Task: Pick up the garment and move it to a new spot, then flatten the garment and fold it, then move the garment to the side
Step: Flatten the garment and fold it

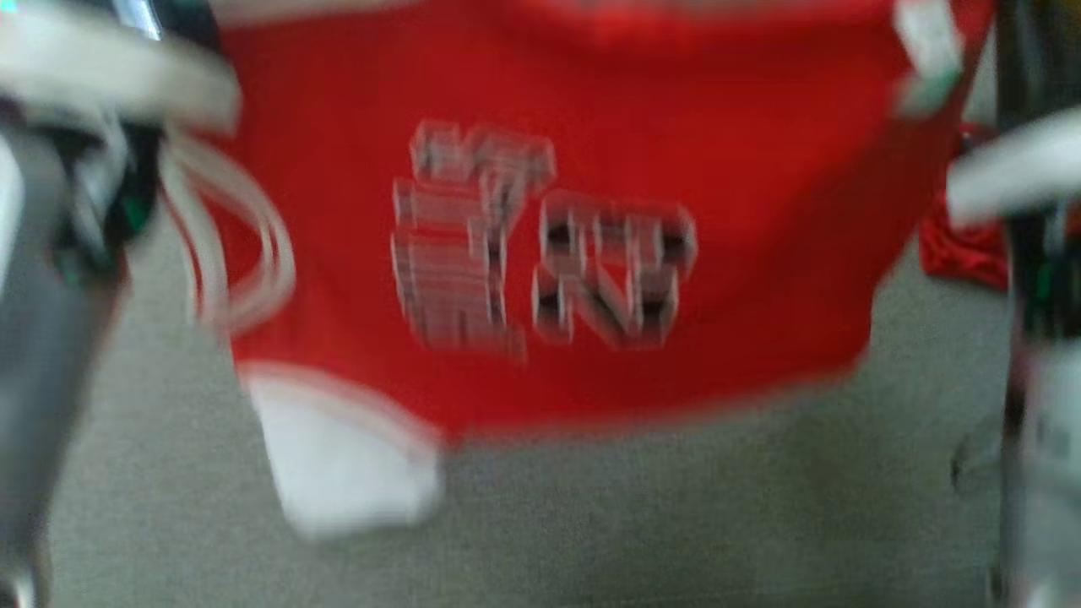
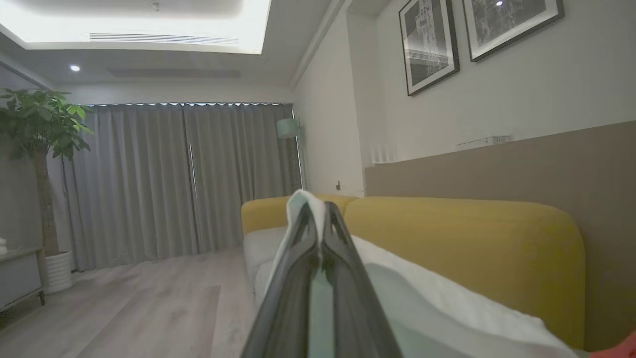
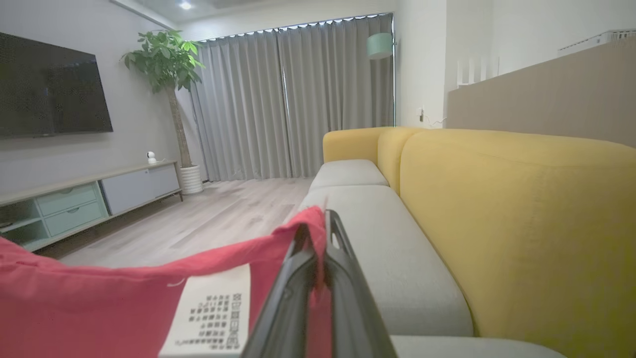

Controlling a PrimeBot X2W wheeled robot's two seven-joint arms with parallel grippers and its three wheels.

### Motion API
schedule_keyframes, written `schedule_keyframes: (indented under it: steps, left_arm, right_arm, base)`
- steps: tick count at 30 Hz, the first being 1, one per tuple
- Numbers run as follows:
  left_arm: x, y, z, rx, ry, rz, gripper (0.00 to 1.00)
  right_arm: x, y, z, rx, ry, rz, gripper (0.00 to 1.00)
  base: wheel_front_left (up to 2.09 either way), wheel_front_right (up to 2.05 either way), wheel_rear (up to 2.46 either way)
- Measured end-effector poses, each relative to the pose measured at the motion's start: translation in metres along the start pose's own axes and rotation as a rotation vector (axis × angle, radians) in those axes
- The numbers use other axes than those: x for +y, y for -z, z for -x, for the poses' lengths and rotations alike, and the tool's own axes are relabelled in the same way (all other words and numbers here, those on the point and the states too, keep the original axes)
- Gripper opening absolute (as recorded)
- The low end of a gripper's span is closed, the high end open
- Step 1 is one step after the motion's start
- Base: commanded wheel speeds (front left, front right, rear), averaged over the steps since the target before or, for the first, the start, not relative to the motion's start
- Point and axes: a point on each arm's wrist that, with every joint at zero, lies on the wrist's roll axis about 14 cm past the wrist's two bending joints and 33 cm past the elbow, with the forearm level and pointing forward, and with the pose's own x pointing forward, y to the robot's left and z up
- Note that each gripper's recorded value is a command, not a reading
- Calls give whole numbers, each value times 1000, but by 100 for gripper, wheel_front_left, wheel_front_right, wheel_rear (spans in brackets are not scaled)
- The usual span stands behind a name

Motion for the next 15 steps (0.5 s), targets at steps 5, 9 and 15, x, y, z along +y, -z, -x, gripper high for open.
schedule_keyframes:
  steps: [5, 9, 15]
  left_arm:
    - [25, -10, -67, -108, -24, -20, 0]
    - [37, 0, -100, -143, -43, -6, 0]
    - [51, 68, -111, -77, -73, 37, 0]
  right_arm:
    - [-9, -21, -79, -75, 8, 32, 0]
    - [-26, -14, -124, -84, 58, 1, 0]
    - [-33, 50, -163, 9, 87, 0, 0]
  base:
    - [0, 0, 0]
    - [0, 0, 0]
    - [0, 0, 0]
